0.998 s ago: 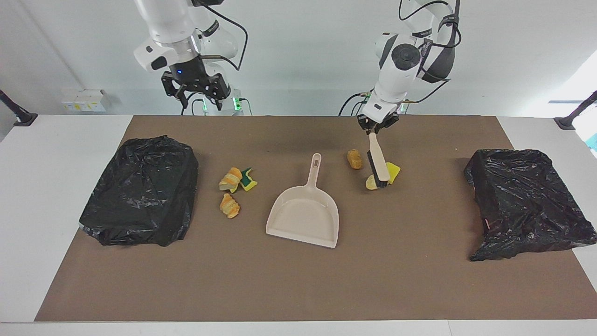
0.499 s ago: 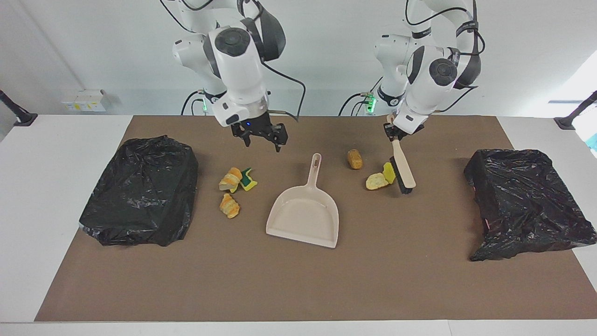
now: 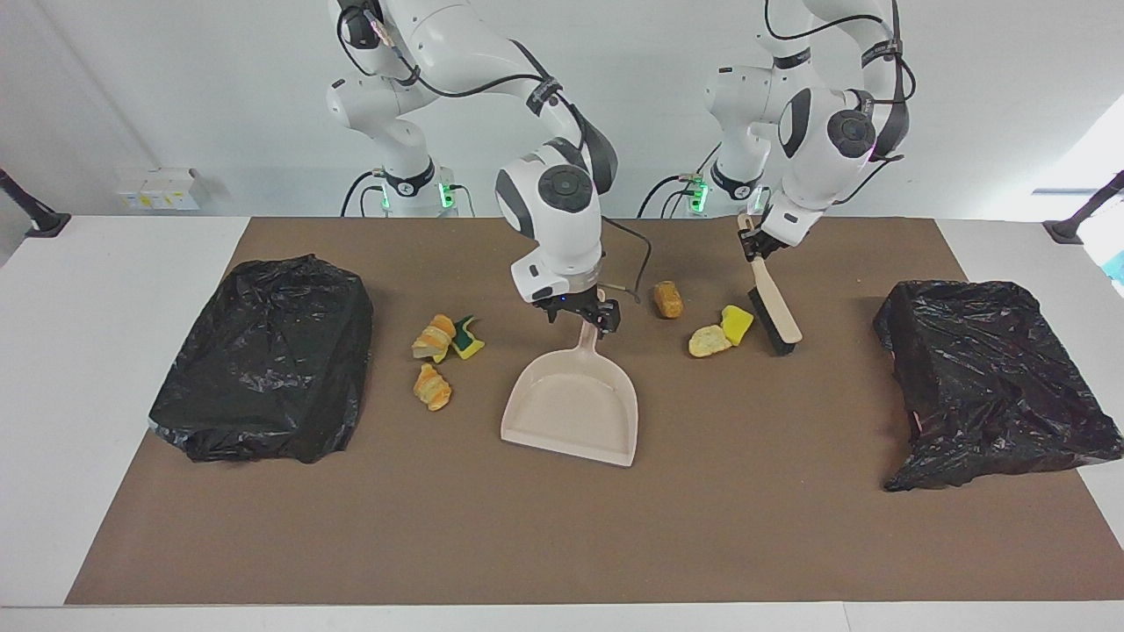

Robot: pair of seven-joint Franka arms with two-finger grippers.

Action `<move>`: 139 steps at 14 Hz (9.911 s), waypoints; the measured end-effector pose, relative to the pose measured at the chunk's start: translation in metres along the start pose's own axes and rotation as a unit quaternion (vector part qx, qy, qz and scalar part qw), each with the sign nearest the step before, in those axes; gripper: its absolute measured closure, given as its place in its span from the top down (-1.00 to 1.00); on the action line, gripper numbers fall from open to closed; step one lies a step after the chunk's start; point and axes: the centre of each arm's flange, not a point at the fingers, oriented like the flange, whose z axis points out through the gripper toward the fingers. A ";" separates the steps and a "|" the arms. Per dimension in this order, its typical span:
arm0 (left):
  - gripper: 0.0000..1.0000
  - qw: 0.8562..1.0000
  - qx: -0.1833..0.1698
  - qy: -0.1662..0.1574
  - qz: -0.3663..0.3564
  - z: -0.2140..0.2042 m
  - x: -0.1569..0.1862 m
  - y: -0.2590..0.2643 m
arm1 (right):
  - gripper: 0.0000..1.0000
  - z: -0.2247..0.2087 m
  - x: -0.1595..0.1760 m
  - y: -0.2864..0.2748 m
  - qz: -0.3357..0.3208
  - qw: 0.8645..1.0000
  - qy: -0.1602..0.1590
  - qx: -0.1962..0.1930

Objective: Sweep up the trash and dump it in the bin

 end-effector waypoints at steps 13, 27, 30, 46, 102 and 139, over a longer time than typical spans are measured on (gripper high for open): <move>-0.46 0.998 0.000 0.009 -0.067 0.019 -0.039 0.082 | -0.32 0.009 -0.008 0.000 -0.004 0.999 -0.032 0.005; -0.46 0.997 -0.004 0.006 -0.071 0.029 -0.067 0.125 | -0.34 -0.168 0.003 0.177 -0.500 0.859 -0.100 -0.054; -0.46 0.997 -0.004 0.006 -0.074 0.034 -0.064 0.125 | -0.34 -0.131 -0.018 0.213 -0.592 0.798 -0.103 -0.045; -0.46 0.999 -0.008 0.018 -0.030 0.043 -0.037 0.148 | -0.34 -0.001 -0.074 0.146 -0.736 0.669 -0.077 -0.074; -0.46 0.989 0.043 -0.107 0.097 -0.015 0.027 0.179 | -0.34 -0.072 -0.051 0.165 -0.693 0.715 -0.058 -0.076; 1.00 0.987 -0.042 0.088 0.127 -0.148 0.122 0.047 | -0.34 -0.232 0.199 0.488 -0.774 0.462 -0.186 -0.392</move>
